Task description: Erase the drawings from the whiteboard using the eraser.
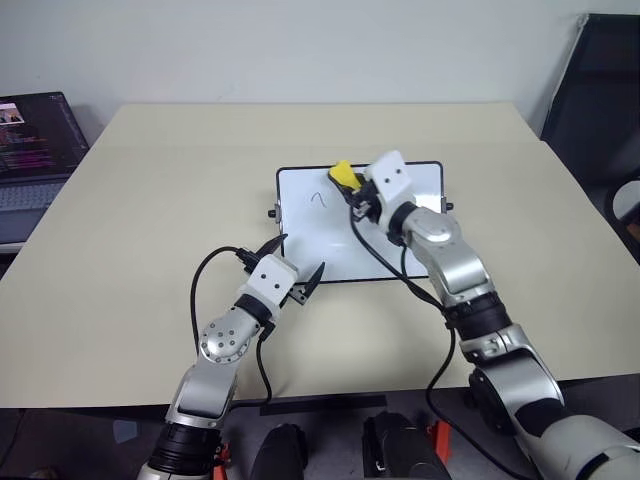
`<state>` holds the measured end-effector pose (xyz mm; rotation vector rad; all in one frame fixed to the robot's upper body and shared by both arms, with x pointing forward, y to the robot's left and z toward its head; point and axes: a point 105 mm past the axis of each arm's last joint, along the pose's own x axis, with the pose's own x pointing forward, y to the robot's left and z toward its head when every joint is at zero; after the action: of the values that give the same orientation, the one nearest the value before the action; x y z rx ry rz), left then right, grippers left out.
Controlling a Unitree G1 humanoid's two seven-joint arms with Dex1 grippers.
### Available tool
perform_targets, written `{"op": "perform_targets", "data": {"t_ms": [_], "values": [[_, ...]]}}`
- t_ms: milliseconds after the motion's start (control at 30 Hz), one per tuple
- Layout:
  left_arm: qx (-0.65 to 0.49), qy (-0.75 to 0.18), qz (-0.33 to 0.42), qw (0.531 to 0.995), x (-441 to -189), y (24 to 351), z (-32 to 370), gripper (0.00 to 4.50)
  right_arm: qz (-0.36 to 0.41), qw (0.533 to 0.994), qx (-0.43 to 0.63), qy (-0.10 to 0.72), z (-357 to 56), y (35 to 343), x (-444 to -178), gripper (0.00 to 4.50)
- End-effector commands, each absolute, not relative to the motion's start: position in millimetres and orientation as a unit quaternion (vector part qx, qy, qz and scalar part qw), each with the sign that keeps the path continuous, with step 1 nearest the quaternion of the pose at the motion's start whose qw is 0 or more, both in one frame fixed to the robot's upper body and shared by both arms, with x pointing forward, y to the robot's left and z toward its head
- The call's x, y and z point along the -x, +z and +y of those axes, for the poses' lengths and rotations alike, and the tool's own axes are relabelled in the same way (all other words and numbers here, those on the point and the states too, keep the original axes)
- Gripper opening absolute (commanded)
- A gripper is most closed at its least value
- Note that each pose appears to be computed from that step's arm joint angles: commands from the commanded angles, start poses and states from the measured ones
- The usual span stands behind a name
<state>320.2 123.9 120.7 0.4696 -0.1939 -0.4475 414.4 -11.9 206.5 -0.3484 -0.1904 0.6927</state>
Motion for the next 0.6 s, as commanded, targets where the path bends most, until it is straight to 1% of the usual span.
{"op": "perform_targets", "data": {"t_ms": [33,167,333,533,600], "values": [[-0.233,-0.200,-0.124,0.944,-322.2,139.3,130.5,4.50,-0.079,0.910,0.224,0.340,-2.3,200.8,-423.3,0.99],[-0.235,-0.199,-0.124,0.943,-323.4,140.2,131.0,4.50,-0.061,0.899,0.253,0.352,3.3,187.9,-424.6,0.99],[-0.234,-0.191,-0.128,0.945,-324.0,143.1,133.2,4.50,-0.019,0.889,0.258,0.377,5.1,159.5,-410.0,0.99],[-0.231,-0.193,-0.127,0.945,-324.9,142.0,131.2,4.50,0.003,0.868,0.262,0.422,10.3,144.1,-383.7,0.99],[-0.230,-0.195,-0.126,0.945,-326.0,142.1,130.7,4.50,0.004,0.873,0.265,0.410,5.0,145.4,-387.8,0.99]]}}
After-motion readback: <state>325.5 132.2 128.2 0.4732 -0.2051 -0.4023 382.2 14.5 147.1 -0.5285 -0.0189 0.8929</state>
